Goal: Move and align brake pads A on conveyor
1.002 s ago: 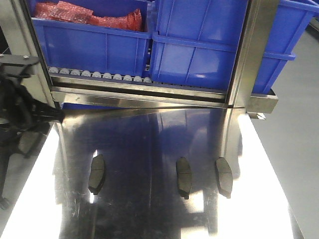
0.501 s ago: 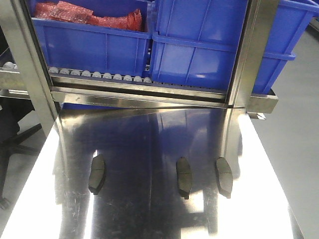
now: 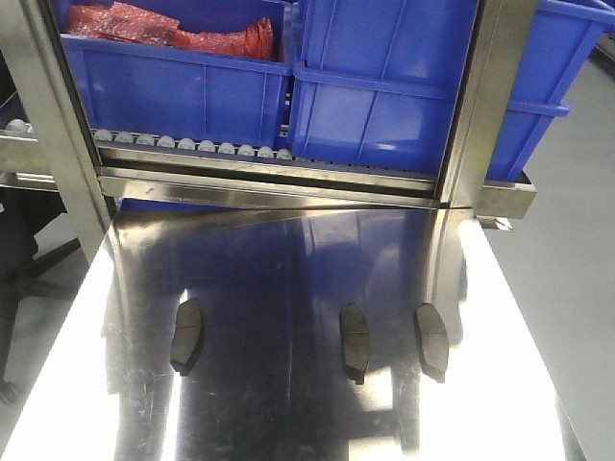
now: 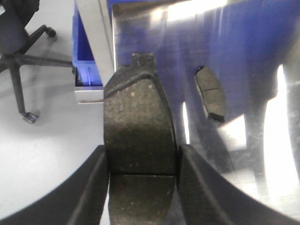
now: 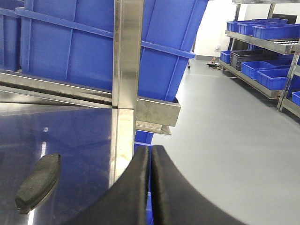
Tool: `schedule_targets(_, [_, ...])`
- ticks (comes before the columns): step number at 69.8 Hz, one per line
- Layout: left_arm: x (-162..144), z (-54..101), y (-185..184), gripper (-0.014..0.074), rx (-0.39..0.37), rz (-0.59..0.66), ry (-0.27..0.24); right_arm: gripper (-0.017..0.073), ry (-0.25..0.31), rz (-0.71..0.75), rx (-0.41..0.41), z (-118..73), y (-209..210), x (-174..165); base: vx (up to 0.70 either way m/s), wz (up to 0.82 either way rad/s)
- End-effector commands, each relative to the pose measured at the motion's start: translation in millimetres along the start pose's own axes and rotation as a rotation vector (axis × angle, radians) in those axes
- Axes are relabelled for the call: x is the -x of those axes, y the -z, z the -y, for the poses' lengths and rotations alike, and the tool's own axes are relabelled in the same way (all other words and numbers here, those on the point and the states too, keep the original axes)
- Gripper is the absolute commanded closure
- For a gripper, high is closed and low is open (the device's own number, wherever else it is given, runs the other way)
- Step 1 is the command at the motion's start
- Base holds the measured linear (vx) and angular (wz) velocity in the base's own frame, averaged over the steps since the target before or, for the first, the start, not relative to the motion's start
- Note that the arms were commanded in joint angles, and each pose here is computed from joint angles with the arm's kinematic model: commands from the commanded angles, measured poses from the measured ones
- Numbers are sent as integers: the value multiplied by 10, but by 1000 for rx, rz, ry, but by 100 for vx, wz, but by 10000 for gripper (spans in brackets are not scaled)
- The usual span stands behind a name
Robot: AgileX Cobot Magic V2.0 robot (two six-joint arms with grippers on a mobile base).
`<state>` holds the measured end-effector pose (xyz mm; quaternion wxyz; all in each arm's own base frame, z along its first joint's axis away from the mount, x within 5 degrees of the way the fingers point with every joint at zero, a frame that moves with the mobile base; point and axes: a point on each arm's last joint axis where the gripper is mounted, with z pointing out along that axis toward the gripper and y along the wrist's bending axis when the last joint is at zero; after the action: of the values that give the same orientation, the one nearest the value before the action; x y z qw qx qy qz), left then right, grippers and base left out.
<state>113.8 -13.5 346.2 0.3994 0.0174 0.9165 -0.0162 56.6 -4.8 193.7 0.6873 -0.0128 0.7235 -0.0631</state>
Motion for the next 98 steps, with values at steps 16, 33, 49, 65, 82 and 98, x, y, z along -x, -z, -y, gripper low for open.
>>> schedule_targets(16, [124, 8, 80, 599, -11, 104, 3, 563, 11, 78, -4, 0, 8, 55, 0, 0])
schedule_targets(33, [124, 8, 80, 599, -11, 104, 3, 563, 11, 78, -4, 0, 8, 55, 0, 0])
schedule_targets(49, [124, 8, 80, 599, -11, 104, 3, 563, 11, 78, -4, 0, 8, 55, 0, 0])
schedule_targets(65, [124, 8, 80, 599, -11, 104, 3, 563, 11, 78, -4, 0, 8, 55, 0, 0])
schedule_targets(82, [124, 8, 80, 599, -11, 104, 3, 563, 11, 91, -3, -1, 9, 66, 0, 0])
schedule_targets(98, [124, 8, 80, 599, -11, 104, 3, 563, 9, 268, 3, -6, 40, 238, 0, 0])
